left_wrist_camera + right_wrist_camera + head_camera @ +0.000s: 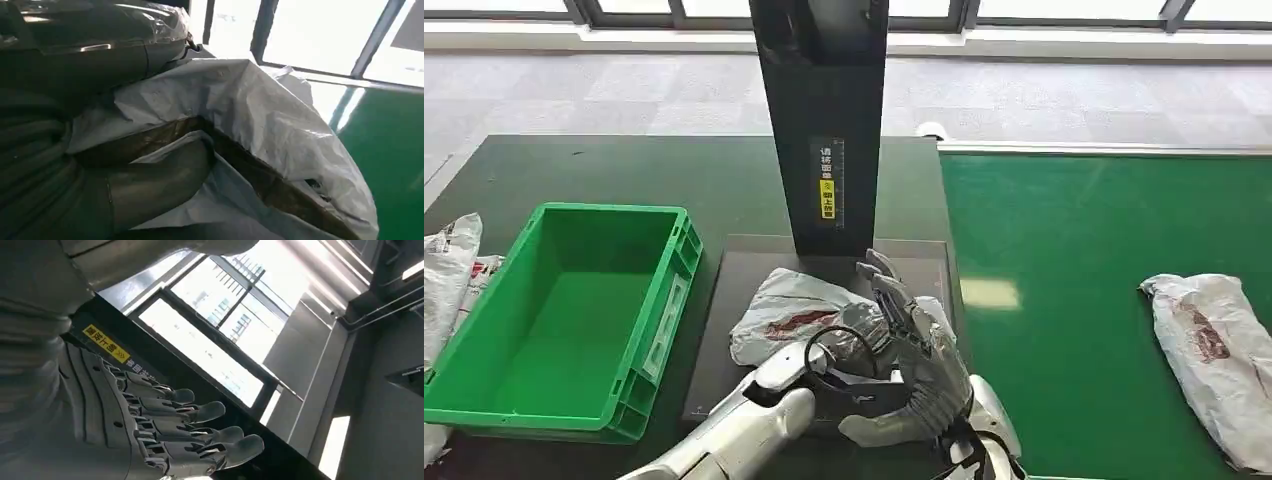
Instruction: Moved the parcel from conveyor to table for the left to box.
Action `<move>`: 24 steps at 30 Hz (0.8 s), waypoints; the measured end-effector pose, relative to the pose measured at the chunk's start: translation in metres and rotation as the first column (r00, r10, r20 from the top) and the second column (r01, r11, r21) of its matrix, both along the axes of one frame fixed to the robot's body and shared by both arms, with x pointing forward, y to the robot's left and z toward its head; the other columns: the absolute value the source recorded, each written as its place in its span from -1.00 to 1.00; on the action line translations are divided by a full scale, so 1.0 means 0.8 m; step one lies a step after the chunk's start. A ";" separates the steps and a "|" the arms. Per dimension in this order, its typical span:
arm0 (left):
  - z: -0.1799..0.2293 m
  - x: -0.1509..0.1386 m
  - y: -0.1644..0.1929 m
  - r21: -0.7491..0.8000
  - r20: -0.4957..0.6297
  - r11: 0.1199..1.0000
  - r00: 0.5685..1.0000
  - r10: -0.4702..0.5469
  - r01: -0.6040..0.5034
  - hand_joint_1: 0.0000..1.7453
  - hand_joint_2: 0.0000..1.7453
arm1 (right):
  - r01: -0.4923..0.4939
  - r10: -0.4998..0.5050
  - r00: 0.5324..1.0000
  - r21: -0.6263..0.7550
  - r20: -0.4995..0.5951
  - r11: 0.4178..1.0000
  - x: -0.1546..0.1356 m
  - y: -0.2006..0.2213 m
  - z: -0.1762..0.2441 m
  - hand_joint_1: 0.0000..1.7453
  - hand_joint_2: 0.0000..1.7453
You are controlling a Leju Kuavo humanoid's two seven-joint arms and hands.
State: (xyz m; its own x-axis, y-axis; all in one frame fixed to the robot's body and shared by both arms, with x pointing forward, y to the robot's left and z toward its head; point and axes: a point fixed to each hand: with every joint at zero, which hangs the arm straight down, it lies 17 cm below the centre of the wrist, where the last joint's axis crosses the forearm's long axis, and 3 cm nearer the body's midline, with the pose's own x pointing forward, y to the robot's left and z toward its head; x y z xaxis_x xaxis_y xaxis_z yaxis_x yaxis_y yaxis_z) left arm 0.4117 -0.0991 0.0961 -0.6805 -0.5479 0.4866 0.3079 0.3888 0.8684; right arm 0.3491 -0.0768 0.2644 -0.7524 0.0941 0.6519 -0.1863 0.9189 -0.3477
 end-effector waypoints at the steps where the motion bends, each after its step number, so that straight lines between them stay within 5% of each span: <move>1: 0.010 0.005 0.005 -0.024 0.027 0.999 0.999 0.030 -0.030 1.00 1.00 | 0.006 -0.006 1.000 0.002 0.001 1.000 0.000 -0.001 0.000 -1.00 1.00; 6: 0.089 0.024 0.063 -0.238 0.186 0.956 0.957 0.221 -0.175 1.00 1.00 | 0.058 -0.057 0.998 0.032 -0.019 0.998 -0.002 -0.017 -0.009 -1.00 1.00; 11: 0.196 0.010 0.160 -0.523 0.332 0.826 0.843 0.423 -0.208 1.00 1.00 | 0.114 -0.111 0.992 0.050 -0.056 0.992 -0.007 -0.040 -0.029 -1.00 1.00; 20: 0.244 -0.016 0.210 -0.609 0.400 0.773 0.772 0.494 -0.179 1.00 1.00 | 0.129 -0.126 0.990 0.042 -0.062 0.991 -0.012 -0.047 -0.036 -1.00 1.00; 24: 0.281 -0.045 0.241 -0.683 0.474 0.725 0.700 0.533 -0.089 1.00 1.00 | 0.154 -0.151 0.987 0.048 -0.060 0.987 -0.015 -0.053 -0.036 -1.00 1.00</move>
